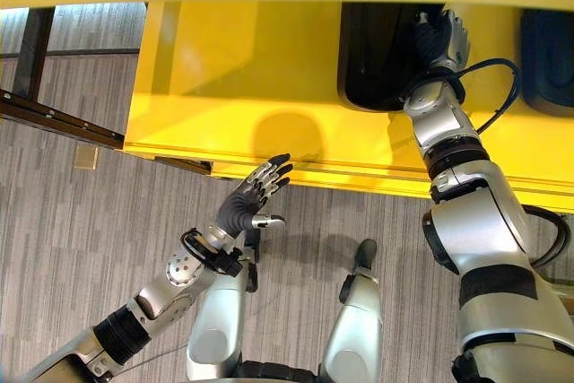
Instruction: Move parts from the plastic box to the shelf.
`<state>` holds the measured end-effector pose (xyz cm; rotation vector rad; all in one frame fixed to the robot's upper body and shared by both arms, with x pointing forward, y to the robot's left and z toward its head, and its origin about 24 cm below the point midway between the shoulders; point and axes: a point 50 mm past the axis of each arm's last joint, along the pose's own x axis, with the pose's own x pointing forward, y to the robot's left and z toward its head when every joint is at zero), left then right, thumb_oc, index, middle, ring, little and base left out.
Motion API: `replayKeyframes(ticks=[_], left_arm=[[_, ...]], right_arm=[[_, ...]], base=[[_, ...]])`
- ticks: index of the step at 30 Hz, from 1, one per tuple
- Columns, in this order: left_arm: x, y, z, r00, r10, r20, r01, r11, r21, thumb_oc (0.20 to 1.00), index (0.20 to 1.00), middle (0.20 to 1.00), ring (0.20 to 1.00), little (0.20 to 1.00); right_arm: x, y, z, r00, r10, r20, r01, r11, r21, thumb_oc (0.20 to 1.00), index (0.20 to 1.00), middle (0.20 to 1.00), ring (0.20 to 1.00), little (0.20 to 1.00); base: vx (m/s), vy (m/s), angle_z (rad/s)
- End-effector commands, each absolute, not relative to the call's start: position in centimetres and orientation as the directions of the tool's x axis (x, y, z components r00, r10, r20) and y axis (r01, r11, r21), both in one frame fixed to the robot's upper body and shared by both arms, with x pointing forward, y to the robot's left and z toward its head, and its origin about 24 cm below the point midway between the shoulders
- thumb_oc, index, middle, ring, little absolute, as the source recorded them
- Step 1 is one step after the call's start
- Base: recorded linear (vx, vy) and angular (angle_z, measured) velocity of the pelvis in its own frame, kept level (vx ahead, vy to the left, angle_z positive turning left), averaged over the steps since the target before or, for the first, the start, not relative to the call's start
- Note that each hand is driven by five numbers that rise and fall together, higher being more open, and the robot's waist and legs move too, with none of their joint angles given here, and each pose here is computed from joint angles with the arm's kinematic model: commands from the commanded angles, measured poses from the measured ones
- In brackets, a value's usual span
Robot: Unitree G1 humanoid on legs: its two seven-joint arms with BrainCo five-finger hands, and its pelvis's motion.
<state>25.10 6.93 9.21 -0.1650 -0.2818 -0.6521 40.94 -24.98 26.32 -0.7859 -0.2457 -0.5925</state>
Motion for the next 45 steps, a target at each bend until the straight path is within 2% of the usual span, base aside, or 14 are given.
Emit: replayKeyframes(ticks=[1,3,7,15,19,22,27,29,32,36,39,45], left_arm=[[24.4,6.1,11.0,0.721,-0.556,0.412,0.639,0.764,-0.086,1.0,1.0,1.0,1.0,1.0],[24.5,6.0,11.2,0.726,-0.548,0.415,0.632,0.77,-0.086,1.0,1.0,1.0,1.0,1.0],[24.4,5.6,11.5,0.716,-0.553,0.425,0.647,0.755,-0.107,1.0,1.0,1.0,1.0,1.0],[24.2,4.9,11.5,0.72,-0.551,0.423,0.646,0.754,-0.117,1.0,1.0,1.0,1.0,1.0],[24.3,4.8,11.4,0.722,-0.544,0.427,0.642,0.757,-0.121,1.0,1.0,1.0,1.0,1.0],[24.4,4.9,11.3,0.72,-0.545,0.429,0.643,0.757,-0.117,1.0,1.0,1.0,1.0,1.0],[24.4,5.2,11.0,0.71,-0.557,0.43,0.652,0.752,-0.101,1.0,1.0,1.0,1.0,1.0],[24.4,5.4,11.0,0.708,-0.561,0.429,0.653,0.751,-0.096,1.0,1.0,1.0,1.0,1.0],[24.3,5.6,10.9,0.706,-0.565,0.427,0.655,0.751,-0.088,1.0,1.0,1.0,1.0,1.0],[24.3,5.8,10.8,0.702,-0.566,0.433,0.656,0.751,-0.081,1.0,1.0,1.0,1.0,1.0],[24.3,6.0,10.9,0.7,-0.569,0.431,0.657,0.749,-0.078,1.0,1.0,1.0,1.0,1.0],[24.1,5.8,10.9,0.696,-0.576,0.43,0.661,0.747,-0.07,1.0,1.0,1.0,1.0,1.0]], right_arm=[[41.0,-23.4,28.8,0.759,-0.438,0.482,0.644,0.612,-0.458,0.2,0.2,0.2,0.2,0.2],[41.1,-23.2,28.7,0.768,-0.451,0.454,0.629,0.663,-0.406,0.2,0.2,0.2,0.2,0.2],[41.1,-22.8,28.5,0.755,-0.471,0.455,0.641,0.674,-0.367,0.2,0.2,0.2,0.2,0.2],[41.0,-22.5,28.6,0.728,-0.471,0.498,0.676,0.614,-0.408,0.2,0.2,0.2,0.2,0.2],[41.0,-21.8,29.4,0.711,-0.383,0.59,0.699,0.482,-0.528,0.2,0.2,0.2,0.2,0.2],[40.9,-21.6,29.8,0.7,-0.34,0.628,0.711,0.405,-0.574,0.2,0.2,0.2,0.2,0.2],[40.8,-22.0,30.1,0.679,-0.27,0.682,0.733,0.202,-0.65,0.2,0.2,0.2,0.2,0.2],[40.7,-22.3,30.2,0.678,-0.264,0.686,0.733,0.167,-0.659,0.2,0.2,0.2,0.2,0.2],[40.6,-23.0,30.1,0.673,-0.296,0.678,0.734,0.156,-0.661,0.2,0.2,0.2,0.2,0.2],[40.5,-23.9,29.7,0.666,-0.37,0.648,0.738,0.197,-0.646,0.2,0.2,0.2,0.2,0.2],[40.4,-24.5,29.8,0.656,-0.371,0.657,0.742,0.156,-0.652,0.2,0.2,0.2,0.2,0.2],[40.2,-25.8,29.2,0.638,-0.45,0.625,0.745,0.156,-0.648,0.2,0.2,0.2,0.2,0.2]], base=[[0.01,0.03,0.01],[0.0,0.046,0.0],[0.01,0.057,0.0],[0.0,0.03,0.02],[0.0,0.0,0.0],[0.0,0.0,0.0],[0.0,0.0,0.0],[0.0,0.0,0.0],[-0.01,-0.018,0.03],[-0.01,-0.023,0.05],[0.0,0.0,0.0],[0.0,0.0,0.0]])
